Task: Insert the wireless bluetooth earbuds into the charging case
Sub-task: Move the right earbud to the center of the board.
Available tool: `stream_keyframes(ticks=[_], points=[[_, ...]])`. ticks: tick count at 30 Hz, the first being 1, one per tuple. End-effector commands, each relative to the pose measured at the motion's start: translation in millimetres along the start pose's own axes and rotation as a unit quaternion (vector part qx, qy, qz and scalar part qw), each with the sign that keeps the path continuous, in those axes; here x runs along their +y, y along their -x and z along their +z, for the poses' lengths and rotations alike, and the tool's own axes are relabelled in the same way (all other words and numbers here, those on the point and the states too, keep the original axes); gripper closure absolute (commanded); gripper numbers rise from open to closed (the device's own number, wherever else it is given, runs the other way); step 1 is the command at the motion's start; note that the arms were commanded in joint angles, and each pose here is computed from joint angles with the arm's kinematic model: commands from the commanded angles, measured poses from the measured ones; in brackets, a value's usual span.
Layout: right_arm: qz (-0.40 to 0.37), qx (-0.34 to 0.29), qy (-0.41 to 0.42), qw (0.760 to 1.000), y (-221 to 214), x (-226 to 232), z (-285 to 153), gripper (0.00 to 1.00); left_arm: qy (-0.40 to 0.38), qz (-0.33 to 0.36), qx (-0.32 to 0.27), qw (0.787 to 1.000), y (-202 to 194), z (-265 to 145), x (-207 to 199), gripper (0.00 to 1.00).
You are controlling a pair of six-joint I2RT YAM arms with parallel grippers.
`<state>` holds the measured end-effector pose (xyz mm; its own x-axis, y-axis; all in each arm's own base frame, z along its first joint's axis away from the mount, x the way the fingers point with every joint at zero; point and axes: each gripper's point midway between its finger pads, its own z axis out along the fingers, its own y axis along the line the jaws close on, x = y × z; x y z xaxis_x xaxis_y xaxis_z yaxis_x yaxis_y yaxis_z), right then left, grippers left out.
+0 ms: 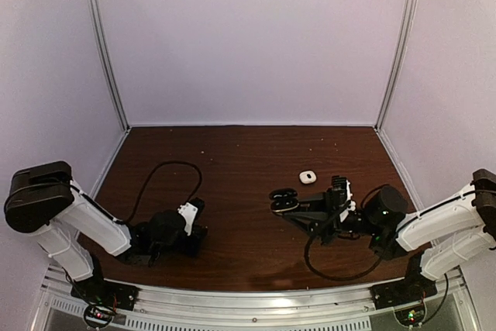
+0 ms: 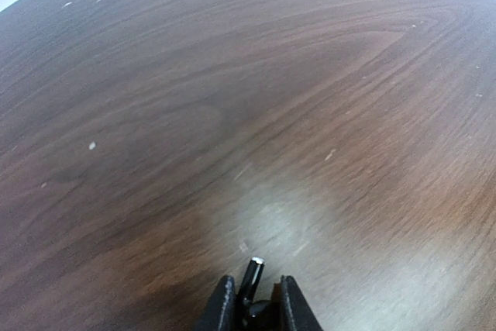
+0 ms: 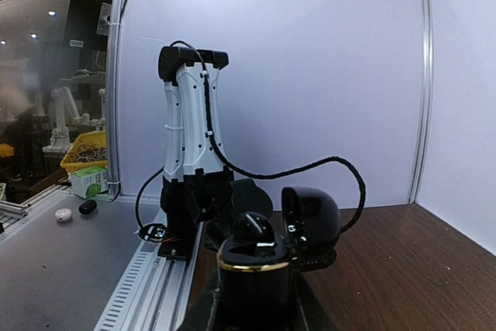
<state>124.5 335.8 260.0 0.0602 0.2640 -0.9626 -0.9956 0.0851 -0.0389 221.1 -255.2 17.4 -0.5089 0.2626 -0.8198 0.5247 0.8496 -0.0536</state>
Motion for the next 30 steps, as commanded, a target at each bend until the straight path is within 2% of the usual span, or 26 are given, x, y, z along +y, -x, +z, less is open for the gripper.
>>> stream_keyframes(ticks=[1, 4, 8, 13, 17, 19, 24, 30], points=[[-0.010, -0.014, -0.010, 1.000, 9.4, -1.8, -5.5, 1.00, -0.091, 0.080, 0.040, 0.992, -14.3, 17.9, -38.0, 0.89], [-0.012, -0.015, -0.011, 1.000, 10.8, -2.2, -6.3, 1.00, -0.152, 0.127, 0.048, 0.979, -12.7, 30.5, -67.4, 0.89], [-0.012, -0.014, -0.012, 1.000, 12.0, -1.7, -8.4, 1.00, -0.211, 0.163, 0.025, 0.964, 0.6, 29.2, -92.0, 0.88], [-0.014, -0.013, -0.014, 1.000, 12.1, -1.2, -10.6, 1.00, -0.245, 0.204, 0.010, 0.948, 11.6, 24.1, -106.7, 0.71], [-0.013, -0.013, -0.012, 1.000, 12.3, -0.8, -10.1, 1.00, -0.247, 0.207, -0.020, 0.946, 25.7, 16.8, -106.9, 0.54], [-0.013, -0.014, -0.011, 1.000, 12.7, -0.6, -9.9, 1.00, -0.245, 0.206, -0.031, 0.947, 28.1, 13.6, -105.4, 0.49], [-0.013, -0.014, -0.012, 1.000, 13.1, -1.0, -10.7, 1.00, -0.218, 0.197, -0.038, 0.955, 26.4, 14.5, -94.1, 0.49], [-0.013, -0.013, -0.014, 1.000, 13.1, -1.4, -11.0, 1.00, -0.176, 0.196, -0.036, 0.964, 20.4, 19.9, -77.4, 0.56]])
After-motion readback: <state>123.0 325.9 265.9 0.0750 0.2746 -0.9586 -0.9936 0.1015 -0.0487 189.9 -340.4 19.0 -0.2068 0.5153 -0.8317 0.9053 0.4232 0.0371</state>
